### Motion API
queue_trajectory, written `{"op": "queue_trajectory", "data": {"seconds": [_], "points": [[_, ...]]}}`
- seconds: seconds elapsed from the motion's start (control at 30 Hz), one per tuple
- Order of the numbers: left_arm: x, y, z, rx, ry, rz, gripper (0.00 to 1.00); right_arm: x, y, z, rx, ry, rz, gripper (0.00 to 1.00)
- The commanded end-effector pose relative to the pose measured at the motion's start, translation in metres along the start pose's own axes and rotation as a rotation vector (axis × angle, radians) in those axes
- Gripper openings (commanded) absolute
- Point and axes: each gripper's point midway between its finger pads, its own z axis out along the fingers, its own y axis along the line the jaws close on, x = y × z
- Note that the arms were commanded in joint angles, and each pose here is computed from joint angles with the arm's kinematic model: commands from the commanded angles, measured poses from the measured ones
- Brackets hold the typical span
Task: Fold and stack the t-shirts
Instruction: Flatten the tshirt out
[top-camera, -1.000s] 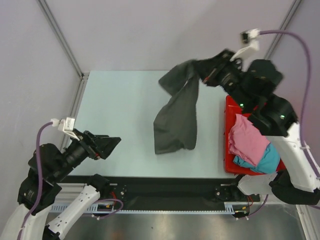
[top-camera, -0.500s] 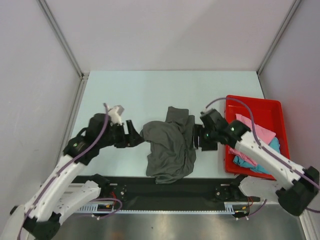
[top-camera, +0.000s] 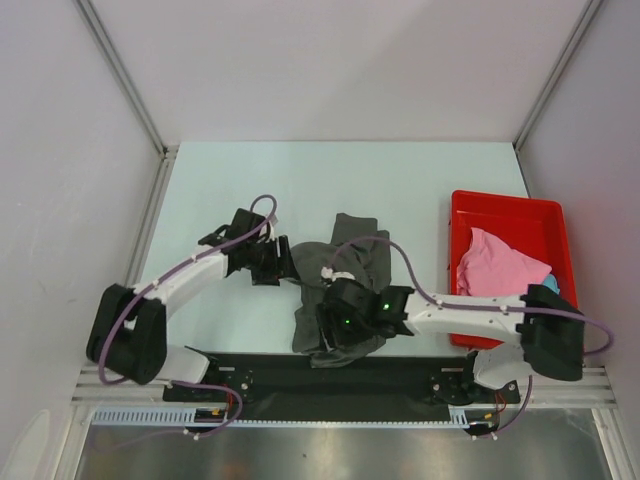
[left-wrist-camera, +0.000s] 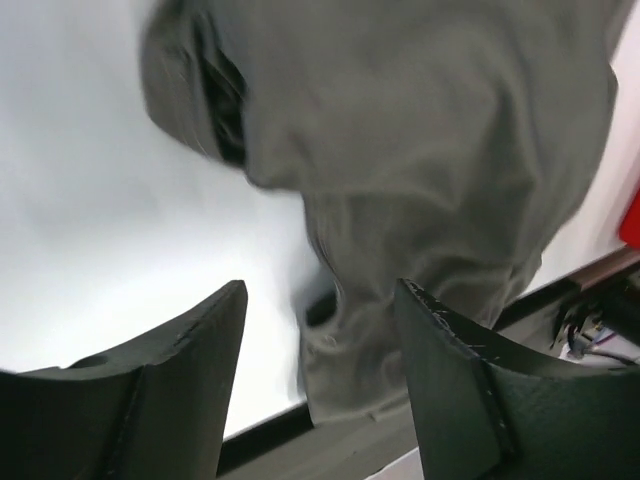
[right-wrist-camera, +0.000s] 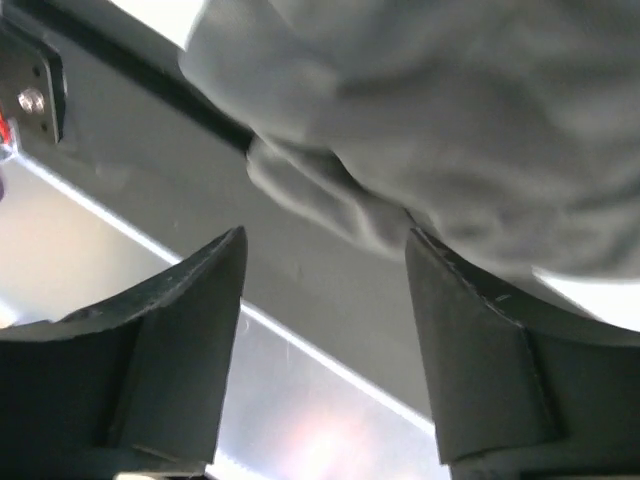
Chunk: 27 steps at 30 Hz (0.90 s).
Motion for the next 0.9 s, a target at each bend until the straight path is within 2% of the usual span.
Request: {"op": "queue_trajectory", "data": {"seconds": [0.0, 0.07, 0.17, 0.23, 0.27, 0.47, 0.63, 0.73, 0.77, 0.83, 0.87], "points": [[-0.039, -0.008, 0.013, 0.099, -0.042, 0.030, 0.66, -0.046, 0.033, 0.010, -0.004, -0.170, -0.094, 0.68], [-0.050, -0.008, 0.020, 0.110, -0.039, 0.057, 0.65, -0.049, 0.036, 0.018, 0.004, -0.174, -0.107, 0.60], [-0.059, -0.009, 0.030, 0.115, -0.020, 0.071, 0.64, -0.050, 0.038, 0.029, 0.008, -0.157, -0.132, 0.53], [-0.064, -0.006, 0.036, 0.100, -0.015, 0.080, 0.64, -0.044, 0.038, 0.037, 0.007, -0.127, -0.147, 0.54], [-0.066, -0.005, 0.038, 0.094, -0.017, 0.081, 0.63, -0.041, 0.037, 0.040, 0.006, -0.116, -0.147, 0.58], [-0.062, 0.006, 0.052, 0.089, 0.029, 0.069, 0.48, -0.019, 0.050, 0.060, -0.044, -0.028, -0.241, 0.72], [-0.058, 0.009, 0.055, 0.097, 0.048, 0.061, 0.23, -0.017, 0.030, 0.073, 0.079, -0.014, -0.258, 0.69], [-0.061, 0.009, 0.052, 0.098, 0.040, 0.059, 0.05, -0.026, 0.010, 0.075, 0.190, -0.060, -0.253, 0.55], [-0.064, 0.010, 0.050, 0.093, 0.031, 0.057, 0.00, -0.030, 0.005, 0.074, 0.215, -0.077, -0.255, 0.37], [-0.069, 0.006, 0.040, 0.099, 0.005, 0.059, 0.00, -0.043, -0.002, 0.063, 0.265, -0.129, -0.249, 0.17], [-0.073, 0.007, 0.034, 0.094, -0.015, 0.055, 0.00, -0.048, -0.004, 0.058, 0.276, -0.148, -0.244, 0.04]]}}
